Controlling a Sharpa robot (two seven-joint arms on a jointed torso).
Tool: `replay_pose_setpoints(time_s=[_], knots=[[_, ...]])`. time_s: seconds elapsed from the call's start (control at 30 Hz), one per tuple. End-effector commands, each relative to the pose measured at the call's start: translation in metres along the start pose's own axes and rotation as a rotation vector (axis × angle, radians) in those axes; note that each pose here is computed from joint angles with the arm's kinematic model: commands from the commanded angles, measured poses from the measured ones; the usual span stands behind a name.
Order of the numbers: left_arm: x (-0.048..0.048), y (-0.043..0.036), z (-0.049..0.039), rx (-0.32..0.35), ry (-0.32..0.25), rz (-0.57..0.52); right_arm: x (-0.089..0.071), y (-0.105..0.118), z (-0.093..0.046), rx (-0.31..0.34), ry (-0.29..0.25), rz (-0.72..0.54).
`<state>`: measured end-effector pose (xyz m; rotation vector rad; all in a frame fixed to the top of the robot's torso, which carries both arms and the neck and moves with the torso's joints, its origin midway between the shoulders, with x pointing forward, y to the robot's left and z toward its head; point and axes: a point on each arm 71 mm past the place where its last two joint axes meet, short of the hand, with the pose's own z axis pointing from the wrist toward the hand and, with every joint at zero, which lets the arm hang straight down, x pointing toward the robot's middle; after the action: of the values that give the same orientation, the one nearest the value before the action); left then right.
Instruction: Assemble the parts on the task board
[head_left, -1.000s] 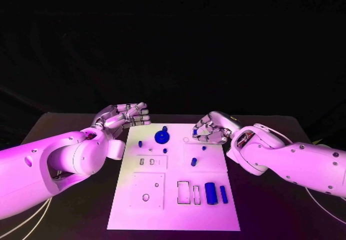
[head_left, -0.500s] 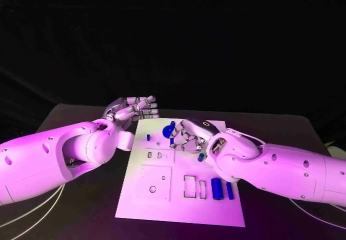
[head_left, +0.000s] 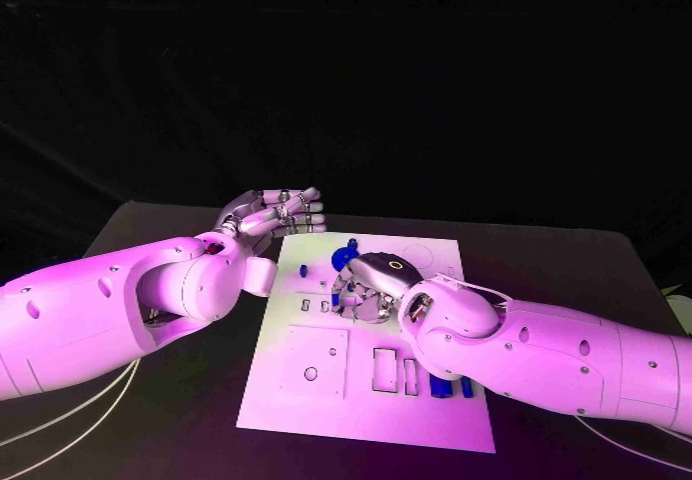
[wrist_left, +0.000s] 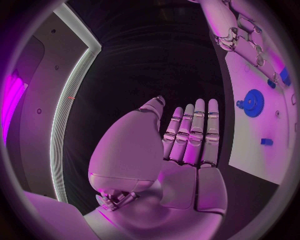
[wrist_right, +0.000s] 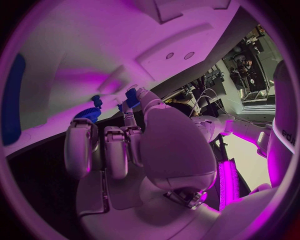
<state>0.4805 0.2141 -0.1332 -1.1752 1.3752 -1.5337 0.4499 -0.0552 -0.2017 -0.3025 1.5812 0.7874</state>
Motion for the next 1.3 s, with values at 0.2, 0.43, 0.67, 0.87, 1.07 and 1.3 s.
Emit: replay_pose_setpoints(time_s=[0.2, 0.43, 0.67, 0.87, 1.07, 1.3], knots=[[0.0033, -0.0007, 0.0002, 0.004, 0.023, -0.007, 0.009, -0.001, 0.003, 0.019, 0.026, -0.044], [0.0033, -0.0007, 0.0002, 0.004, 0.024, -0.007, 0.012, -0.002, 0.004, 0.025, 0.031, -0.047], [0.0033, -0.0007, 0.0001, 0.003, 0.024, -0.007, 0.014, -0.001, 0.005, 0.025, 0.036, -0.047], [0.0032, -0.0007, 0.0, 0.003, 0.025, -0.008, 0.015, -0.002, 0.005, 0.031, 0.043, -0.049], [0.0029, -0.0007, -0.0001, 0.002, 0.024, -0.007, 0.016, -0.002, 0.005, 0.035, 0.055, -0.053], [0.0029, -0.0006, -0.0003, 0.001, 0.026, -0.008, 0.016, -0.003, 0.005, 0.039, 0.055, -0.052]])
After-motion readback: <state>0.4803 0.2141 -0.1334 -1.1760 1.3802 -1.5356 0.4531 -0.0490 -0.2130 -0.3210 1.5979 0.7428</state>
